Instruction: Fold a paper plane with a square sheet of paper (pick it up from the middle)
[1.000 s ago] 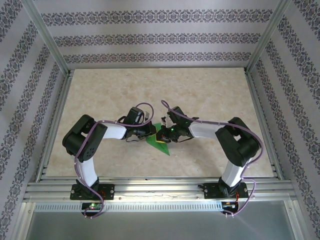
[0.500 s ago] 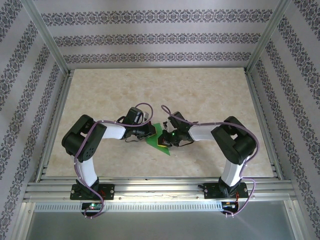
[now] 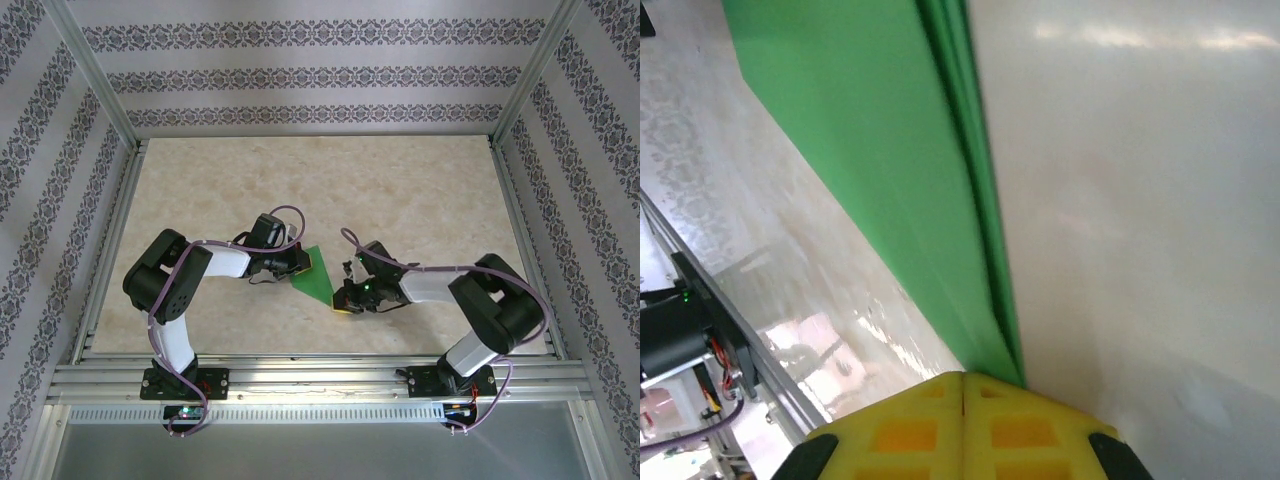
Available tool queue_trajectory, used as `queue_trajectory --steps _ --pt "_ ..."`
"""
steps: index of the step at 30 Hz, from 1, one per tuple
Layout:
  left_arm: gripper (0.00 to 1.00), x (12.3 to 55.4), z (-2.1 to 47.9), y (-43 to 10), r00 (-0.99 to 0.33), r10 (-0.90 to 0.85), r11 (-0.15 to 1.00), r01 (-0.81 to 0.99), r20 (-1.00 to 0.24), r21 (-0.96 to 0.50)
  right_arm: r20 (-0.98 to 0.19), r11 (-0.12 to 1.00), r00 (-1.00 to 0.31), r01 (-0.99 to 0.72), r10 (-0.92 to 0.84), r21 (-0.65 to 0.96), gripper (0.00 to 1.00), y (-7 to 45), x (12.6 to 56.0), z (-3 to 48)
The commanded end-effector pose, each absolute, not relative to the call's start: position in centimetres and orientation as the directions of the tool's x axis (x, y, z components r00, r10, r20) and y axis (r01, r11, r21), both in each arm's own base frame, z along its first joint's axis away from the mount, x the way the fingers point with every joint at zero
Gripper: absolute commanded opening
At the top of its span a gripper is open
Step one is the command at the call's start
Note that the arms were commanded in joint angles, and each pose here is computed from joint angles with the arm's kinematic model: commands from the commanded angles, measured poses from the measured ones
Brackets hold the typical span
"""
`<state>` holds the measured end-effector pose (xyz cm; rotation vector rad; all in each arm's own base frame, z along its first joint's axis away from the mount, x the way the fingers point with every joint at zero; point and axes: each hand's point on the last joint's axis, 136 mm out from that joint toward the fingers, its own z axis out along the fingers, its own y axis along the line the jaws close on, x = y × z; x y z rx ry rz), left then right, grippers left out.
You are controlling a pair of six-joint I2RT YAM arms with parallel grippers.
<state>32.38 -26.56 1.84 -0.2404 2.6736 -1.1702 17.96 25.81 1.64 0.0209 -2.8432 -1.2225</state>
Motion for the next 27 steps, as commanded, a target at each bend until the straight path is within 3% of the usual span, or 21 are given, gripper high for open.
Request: queue_trajectory --steps 1,6,14,18,27 --pt "0.00 30.8 -1.8 -22.9 -0.961 -0.267 0.775 -0.168 -0.075 -0.610 0.035 0.652 -0.999 0.019 -0.011 0.758 0.06 25.4 17.5 3.5" --pt "0.00 30.7 -1.6 -23.2 -0.964 -0.256 0.764 -0.154 -0.076 -0.627 -0.086 0.628 -0.996 -0.063 0.006 0.775 0.08 27.0 21.1 6.7" --pt "0.00 30.7 -1.3 -23.6 -0.967 -0.246 0.754 -0.145 -0.072 -0.641 -0.025 0.665 -1.000 -0.022 -0.004 0.747 0.06 30.3 24.6 4.4" --pt "0.01 30.6 -1.1 -23.4 -0.966 -0.246 0.756 -0.141 -0.078 -0.639 0.016 0.701 -1.000 0.008 -0.005 0.713 0.06 29.5 23.7 2.1" --pt "0.00 30.8 -1.1 -22.6 -0.962 -0.252 0.791 -0.145 -0.102 -0.594 0.091 0.737 -0.996 0.052 -0.013 0.674 0.00 25.0 17.4 -0.6"
